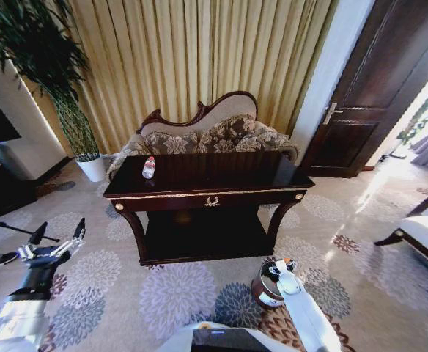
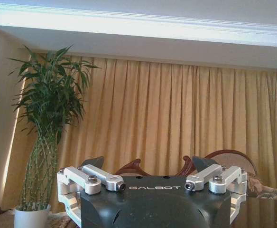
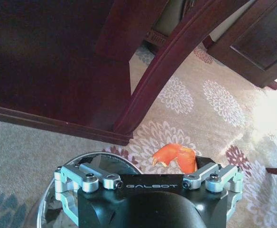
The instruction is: Move to the front of the table and place the trash on the table into the trash bin.
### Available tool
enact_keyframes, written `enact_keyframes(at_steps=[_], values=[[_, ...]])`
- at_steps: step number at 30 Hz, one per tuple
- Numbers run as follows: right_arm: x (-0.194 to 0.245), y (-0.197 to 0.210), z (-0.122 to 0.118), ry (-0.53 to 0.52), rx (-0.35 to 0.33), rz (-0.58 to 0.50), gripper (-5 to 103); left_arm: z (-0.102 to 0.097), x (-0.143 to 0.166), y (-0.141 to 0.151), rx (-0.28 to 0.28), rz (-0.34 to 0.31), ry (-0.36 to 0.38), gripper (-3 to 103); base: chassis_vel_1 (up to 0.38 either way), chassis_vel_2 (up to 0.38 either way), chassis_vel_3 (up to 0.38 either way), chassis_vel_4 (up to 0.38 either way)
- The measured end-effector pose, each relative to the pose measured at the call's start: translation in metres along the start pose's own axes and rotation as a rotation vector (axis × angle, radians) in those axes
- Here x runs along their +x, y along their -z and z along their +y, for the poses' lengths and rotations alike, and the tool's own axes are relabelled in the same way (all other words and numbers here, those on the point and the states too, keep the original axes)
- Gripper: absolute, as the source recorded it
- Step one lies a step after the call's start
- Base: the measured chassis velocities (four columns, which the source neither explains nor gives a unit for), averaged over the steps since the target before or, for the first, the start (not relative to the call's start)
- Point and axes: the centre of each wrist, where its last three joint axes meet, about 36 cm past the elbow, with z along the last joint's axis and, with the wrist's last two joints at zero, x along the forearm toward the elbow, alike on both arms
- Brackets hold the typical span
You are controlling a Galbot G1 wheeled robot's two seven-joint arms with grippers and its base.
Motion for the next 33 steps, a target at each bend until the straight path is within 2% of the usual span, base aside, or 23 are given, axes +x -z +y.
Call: enact_keyframes(at_steps=[3,5,7,9,11,12,14,15,17,18,19,22,23,25,26,28,29,30,31,32,33], values=[[0.000,0.002,0.000,0.004,-0.014,0.000,103,0.001,0.000,-0.001,0.000,-0.001,0.001,100,0.000,0.000,0.000,0.000],[0.000,0.001,0.001,0.007,-0.018,0.002,95,0.001,0.000,-0.002,0.000,-0.002,0.001,100,0.000,0.000,0.000,0.000],[-0.001,0.002,0.001,0.008,-0.020,0.003,95,0.002,0.000,-0.002,0.000,-0.002,0.000,100,0.000,0.000,0.000,0.000],[-0.002,0.003,0.001,0.011,-0.031,0.005,82,0.002,-0.001,-0.002,0.000,-0.004,-0.001,100,0.000,0.000,0.000,0.000],[-0.002,0.003,0.001,0.012,-0.033,0.005,85,0.002,-0.002,-0.002,0.001,-0.005,-0.001,100,0.000,0.000,0.000,0.000],[-0.001,0.001,0.001,0.013,-0.034,0.006,93,0.002,-0.002,-0.003,0.002,-0.005,-0.002,100,0.000,0.000,0.000,0.000],[-0.001,0.000,0.002,0.014,-0.032,0.007,91,0.002,-0.002,-0.003,0.003,-0.005,-0.002,100,0.000,0.000,0.000,0.000],[-0.001,0.000,0.002,0.015,-0.035,0.009,84,0.002,-0.003,-0.003,0.004,-0.005,-0.003,100,0.000,0.000,0.000,0.000],[-0.002,0.001,0.005,0.019,-0.043,0.013,93,0.002,-0.003,-0.003,0.004,-0.005,-0.003,100,0.000,0.000,0.000,0.000],[-0.002,0.001,0.005,0.019,-0.043,0.013,93,0.002,-0.003,-0.003,0.004,-0.005,-0.003,100,0.000,0.000,0.000,0.000],[-0.002,0.001,0.005,0.020,-0.042,0.014,97,0.002,-0.003,-0.004,0.005,-0.004,-0.002,100,0.000,0.000,0.000,0.000],[-0.001,0.000,0.006,0.023,-0.052,0.014,99,0.003,-0.003,-0.004,0.005,-0.002,-0.002,100,0.000,0.000,0.000,0.000],[-0.001,0.001,0.005,0.026,-0.067,0.009,100,0.003,-0.003,-0.005,0.005,-0.002,-0.002,100,0.000,0.000,0.000,0.000],[0.006,0.024,-0.003,0.058,-0.246,-0.087,100,0.004,-0.003,-0.005,0.005,0.000,0.000,100,0.000,0.000,0.000,0.000],[0.006,0.024,-0.003,0.058,-0.246,-0.087,100,0.004,-0.003,-0.005,0.005,0.000,0.000,100,0.000,0.000,0.000,0.000],[0.020,0.056,-0.023,0.080,-0.414,-0.226,100,0.004,-0.005,-0.006,0.005,-0.004,0.003,100,0.000,0.000,0.000,0.000],[0.020,0.056,-0.023,0.080,-0.414,-0.226,100,0.004,-0.005,-0.006,0.005,-0.004,0.003,100,0.000,0.000,0.000,0.000],[0.024,0.064,-0.032,0.072,-0.449,-0.283,100,0.005,-0.005,-0.006,0.005,-0.005,0.006,100,0.000,0.000,0.000,0.000],[0.031,0.077,-0.048,0.041,-0.474,-0.384,100,0.005,-0.006,-0.006,0.006,-0.008,0.014,100,0.000,0.000,0.000,0.000],[0.039,0.086,-0.064,-0.002,-0.471,-0.471,100,0.005,-0.008,-0.006,0.007,-0.008,0.024,100,0.000,0.000,0.000,0.000],[0.039,0.086,-0.064,-0.002,-0.471,-0.471,100,0.005,-0.008,-0.006,0.007,-0.008,0.024,100,0.000,0.000,0.000,0.000]])
